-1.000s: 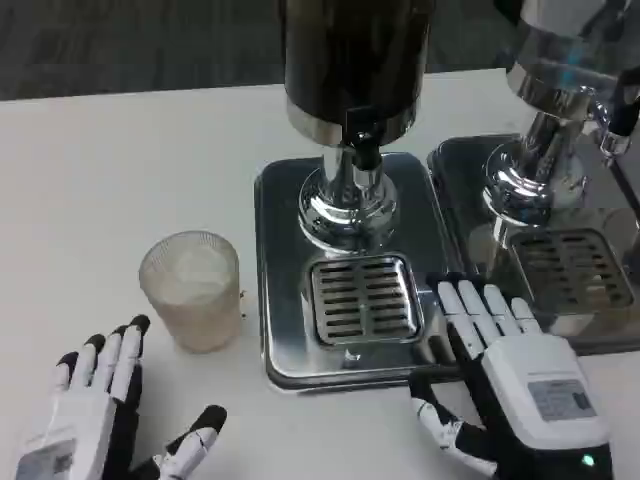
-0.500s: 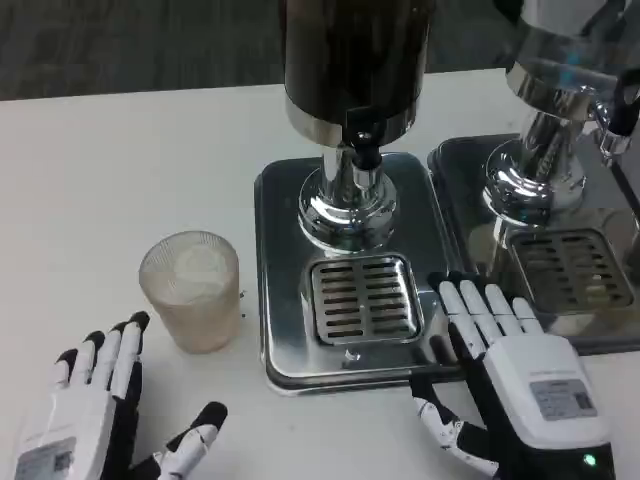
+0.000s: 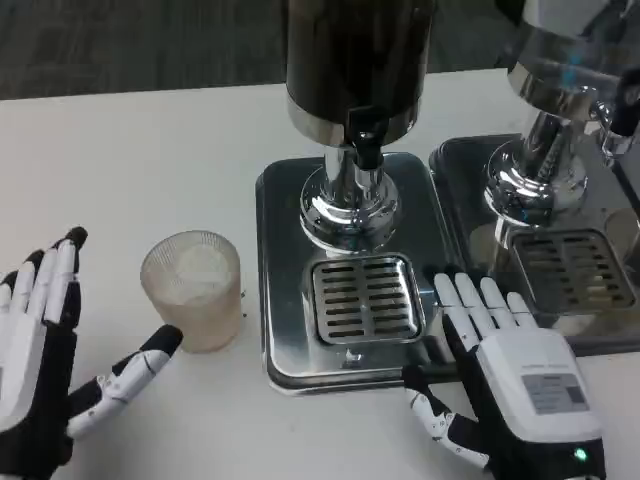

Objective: Grasp the cup under the faucet to collect the drink, then remove the cup.

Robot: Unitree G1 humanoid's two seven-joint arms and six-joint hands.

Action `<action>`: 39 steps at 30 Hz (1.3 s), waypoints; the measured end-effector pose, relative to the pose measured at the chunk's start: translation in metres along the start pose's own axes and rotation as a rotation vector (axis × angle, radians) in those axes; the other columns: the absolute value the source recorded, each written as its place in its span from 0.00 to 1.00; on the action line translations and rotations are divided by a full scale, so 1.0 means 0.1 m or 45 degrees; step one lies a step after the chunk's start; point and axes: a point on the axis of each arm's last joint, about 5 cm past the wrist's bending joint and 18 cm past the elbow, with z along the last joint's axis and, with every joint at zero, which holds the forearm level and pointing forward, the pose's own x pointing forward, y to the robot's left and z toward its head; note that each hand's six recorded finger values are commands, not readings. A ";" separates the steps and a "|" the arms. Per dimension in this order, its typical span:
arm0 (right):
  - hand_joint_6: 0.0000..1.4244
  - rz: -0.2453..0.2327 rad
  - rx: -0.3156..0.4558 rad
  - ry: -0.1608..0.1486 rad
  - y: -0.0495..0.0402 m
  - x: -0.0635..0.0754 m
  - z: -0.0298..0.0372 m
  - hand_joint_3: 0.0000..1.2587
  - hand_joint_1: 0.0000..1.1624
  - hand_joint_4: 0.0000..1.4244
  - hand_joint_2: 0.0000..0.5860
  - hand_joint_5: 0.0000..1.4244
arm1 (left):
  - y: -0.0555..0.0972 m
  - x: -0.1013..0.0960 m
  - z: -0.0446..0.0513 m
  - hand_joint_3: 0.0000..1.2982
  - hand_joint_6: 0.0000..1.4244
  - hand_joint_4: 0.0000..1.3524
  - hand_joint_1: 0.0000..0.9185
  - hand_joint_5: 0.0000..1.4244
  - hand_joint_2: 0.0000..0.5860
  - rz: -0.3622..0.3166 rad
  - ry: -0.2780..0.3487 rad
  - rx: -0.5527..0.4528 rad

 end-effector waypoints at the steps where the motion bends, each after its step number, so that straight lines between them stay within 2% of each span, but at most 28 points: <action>1: 0.03 0.001 0.001 0.004 0.000 0.00 0.001 0.00 0.32 0.00 0.80 0.00 | -0.01 0.03 -0.027 0.00 0.00 0.00 0.00 0.00 0.06 0.004 -0.010 -0.037; 2: 0.03 0.003 0.001 0.006 0.000 0.01 0.002 0.00 0.32 0.00 0.80 0.00 | -0.03 0.08 -0.072 0.00 0.00 0.00 0.00 0.00 0.02 0.009 -0.014 -0.092; 3: 0.03 0.005 0.001 0.001 -0.003 0.01 0.010 0.00 0.32 0.00 0.80 0.00 | -0.05 0.14 -0.146 0.00 0.00 0.00 0.00 0.00 0.01 0.023 0.016 -0.141; 5: 0.03 0.006 0.002 -0.005 -0.006 0.01 0.018 0.00 0.32 0.00 0.80 0.00 | -0.05 0.22 -0.213 0.00 0.00 0.00 0.00 0.00 0.00 0.038 0.042 -0.169; 9: 0.03 0.010 0.002 -0.012 -0.009 0.03 0.025 0.00 0.32 0.00 0.80 0.00 | -0.11 0.30 -0.272 0.00 0.00 0.00 0.00 0.00 0.00 0.028 0.021 -0.234; 14: 0.03 0.007 -0.002 -0.008 -0.013 0.03 0.021 0.00 0.32 0.00 0.80 0.00 | -0.22 0.28 -0.319 0.00 0.00 0.00 0.00 0.00 0.00 -0.007 0.034 -0.315; 18: 0.03 0.005 -0.002 -0.007 -0.015 0.04 0.021 0.00 0.32 0.00 0.80 0.00 | -0.30 0.27 -0.329 0.00 0.00 0.00 0.00 0.00 0.00 -0.070 0.036 -0.325; 22: 0.04 0.004 -0.001 -0.007 -0.015 0.04 0.024 0.00 0.32 0.00 0.78 0.00 | -0.35 0.30 -0.332 0.00 0.00 0.00 0.00 0.00 0.00 -0.128 0.000 -0.286; 31: 0.06 0.001 0.008 -0.006 -0.010 0.04 0.037 0.00 0.30 0.00 0.76 0.00 | -0.41 0.42 -0.314 0.00 0.00 0.00 0.00 0.00 0.00 -0.160 -0.034 -0.293; 39: 0.07 0.000 0.012 -0.002 -0.008 0.04 0.043 0.00 0.30 0.00 0.76 0.00 | -0.48 0.51 -0.248 0.00 0.00 0.00 0.00 0.00 0.00 -0.209 -0.068 -0.286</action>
